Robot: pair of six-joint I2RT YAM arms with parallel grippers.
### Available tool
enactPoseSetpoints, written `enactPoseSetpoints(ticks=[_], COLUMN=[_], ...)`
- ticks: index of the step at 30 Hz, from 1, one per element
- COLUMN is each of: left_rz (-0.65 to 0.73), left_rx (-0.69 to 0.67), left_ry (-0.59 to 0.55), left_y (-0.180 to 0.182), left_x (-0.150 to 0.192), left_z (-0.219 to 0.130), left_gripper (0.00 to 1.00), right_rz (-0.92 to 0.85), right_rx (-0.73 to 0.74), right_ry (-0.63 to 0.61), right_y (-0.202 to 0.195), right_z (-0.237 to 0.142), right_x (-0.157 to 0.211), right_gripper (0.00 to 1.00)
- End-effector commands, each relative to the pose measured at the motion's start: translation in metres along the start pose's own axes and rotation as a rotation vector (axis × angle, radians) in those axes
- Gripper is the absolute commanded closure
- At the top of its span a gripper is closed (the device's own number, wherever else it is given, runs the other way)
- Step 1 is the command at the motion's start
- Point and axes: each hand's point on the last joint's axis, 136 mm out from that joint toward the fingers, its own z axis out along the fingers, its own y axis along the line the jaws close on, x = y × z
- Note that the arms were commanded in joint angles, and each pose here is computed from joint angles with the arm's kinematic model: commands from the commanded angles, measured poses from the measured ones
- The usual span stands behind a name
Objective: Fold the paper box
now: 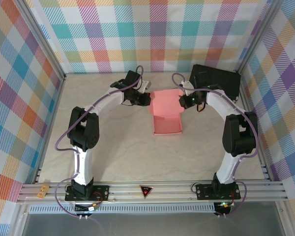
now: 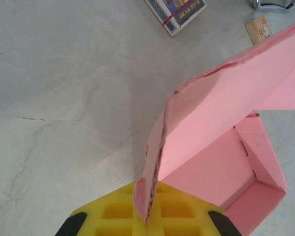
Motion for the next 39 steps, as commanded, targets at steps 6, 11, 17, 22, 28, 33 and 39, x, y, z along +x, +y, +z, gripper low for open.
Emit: enactPoseSetpoints(ticks=[6,11,17,22,28,33,39], left_rz=[-0.032,-0.045,-0.045,-0.079,-0.138,-0.16,-0.161], left_rx=[-0.111,-0.166,-0.201,-0.227,-0.243,-0.229,-0.226], left_ry=[-0.117,-0.189,-0.275,-0.308,-0.353,-0.386,-0.416], left_y=[0.01,0.016,0.017,0.023,0.03,0.029,0.028], left_x=[-0.023,-0.029,-0.031,-0.027,-0.024,-0.023,-0.021], left_z=[-0.024,-0.032,-0.045,-0.049,-0.051,-0.052,-0.054], left_gripper=[1.0,1.0,1.0,1.0,1.0,1.0,1.0], right_rz=[-0.005,-0.032,-0.076,-0.117,-0.134,-0.137,-0.135], right_rx=[0.115,0.181,0.223,0.248,0.281,0.313,0.333], right_ry=[-0.162,-0.223,-0.292,-0.332,-0.36,-0.397,-0.433], right_y=[0.009,0.014,0.023,0.031,0.034,0.034,0.035], right_z=[-0.004,0.004,0.007,0.009,0.012,0.011,0.012], right_x=[-0.022,-0.026,-0.036,-0.042,-0.045,-0.048,-0.051], right_gripper=[0.92,0.92,0.91,0.92,0.91,0.9,0.89])
